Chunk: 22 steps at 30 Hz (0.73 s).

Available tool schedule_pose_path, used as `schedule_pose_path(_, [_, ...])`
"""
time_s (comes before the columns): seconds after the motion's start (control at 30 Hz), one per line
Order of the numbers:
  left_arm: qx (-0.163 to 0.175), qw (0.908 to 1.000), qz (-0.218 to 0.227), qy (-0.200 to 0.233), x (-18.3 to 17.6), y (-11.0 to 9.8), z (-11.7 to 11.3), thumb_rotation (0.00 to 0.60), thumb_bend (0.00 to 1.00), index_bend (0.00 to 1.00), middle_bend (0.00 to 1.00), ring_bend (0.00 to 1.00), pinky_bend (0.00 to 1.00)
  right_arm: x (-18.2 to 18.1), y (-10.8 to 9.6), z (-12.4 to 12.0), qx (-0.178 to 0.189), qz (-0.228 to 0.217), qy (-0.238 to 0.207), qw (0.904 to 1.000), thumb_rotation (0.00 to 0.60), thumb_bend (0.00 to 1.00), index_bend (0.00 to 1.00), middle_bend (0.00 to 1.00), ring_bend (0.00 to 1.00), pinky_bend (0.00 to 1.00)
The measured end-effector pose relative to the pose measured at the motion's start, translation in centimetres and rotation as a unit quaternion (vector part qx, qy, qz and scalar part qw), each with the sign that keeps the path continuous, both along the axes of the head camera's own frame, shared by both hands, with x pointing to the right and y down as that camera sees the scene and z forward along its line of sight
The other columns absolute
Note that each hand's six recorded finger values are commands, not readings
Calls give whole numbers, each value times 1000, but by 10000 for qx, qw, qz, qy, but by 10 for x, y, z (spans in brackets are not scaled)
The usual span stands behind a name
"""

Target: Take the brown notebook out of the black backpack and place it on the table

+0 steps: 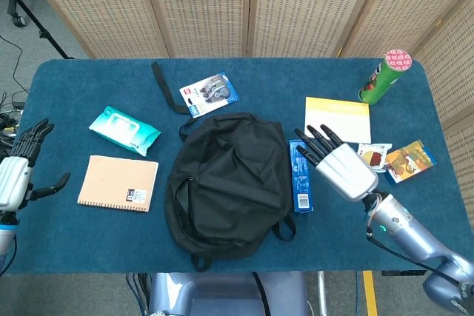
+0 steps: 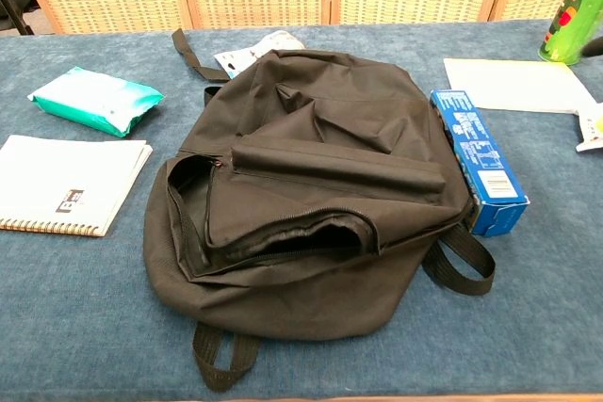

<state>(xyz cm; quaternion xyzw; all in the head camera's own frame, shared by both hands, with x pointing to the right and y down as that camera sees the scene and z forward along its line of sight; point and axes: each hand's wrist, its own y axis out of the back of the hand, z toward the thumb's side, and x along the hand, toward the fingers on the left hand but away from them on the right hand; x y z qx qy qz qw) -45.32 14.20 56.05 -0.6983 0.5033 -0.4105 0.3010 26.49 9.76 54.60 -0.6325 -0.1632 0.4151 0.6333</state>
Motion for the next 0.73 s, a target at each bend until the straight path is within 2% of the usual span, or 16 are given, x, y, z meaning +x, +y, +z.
schedule_pose_path(0.17, [-76,9991,-348,-245,-11,23,2,600,302,0,0,0,0,32,3,-6,144,607,-35,9980,600,0,10,0,0,86])
schedule_pose_path(0.27, [-169,9979,-507,-369,-16,37,4,600,302,0,0,0,0,58,10,-6,210,1239,-153,9920,600,0,0,0,0,57])
schedule_pose_path(0.4, [-231,9967,-650,-437,-21,48,5,600,303,0,0,0,0,97,35,5,229,2203,-337,9746,600,0,0,0,0,21])
schedule_pose_path(0.5, [-207,9964,-679,-453,-23,54,4,600,304,0,0,0,0,119,50,14,137,2699,-436,9618,600,0,0,0,0,14])
schedule_pose_path(0.6, [-206,9963,-668,-496,-24,60,3,600,304,0,0,0,0,139,64,21,45,3046,-492,9512,600,0,0,0,0,14])
schedule_pose_path(0.73, [-202,9964,-649,-509,-25,66,3,600,304,0,0,0,0,162,83,26,-52,3319,-510,9419,600,0,0,0,0,14])
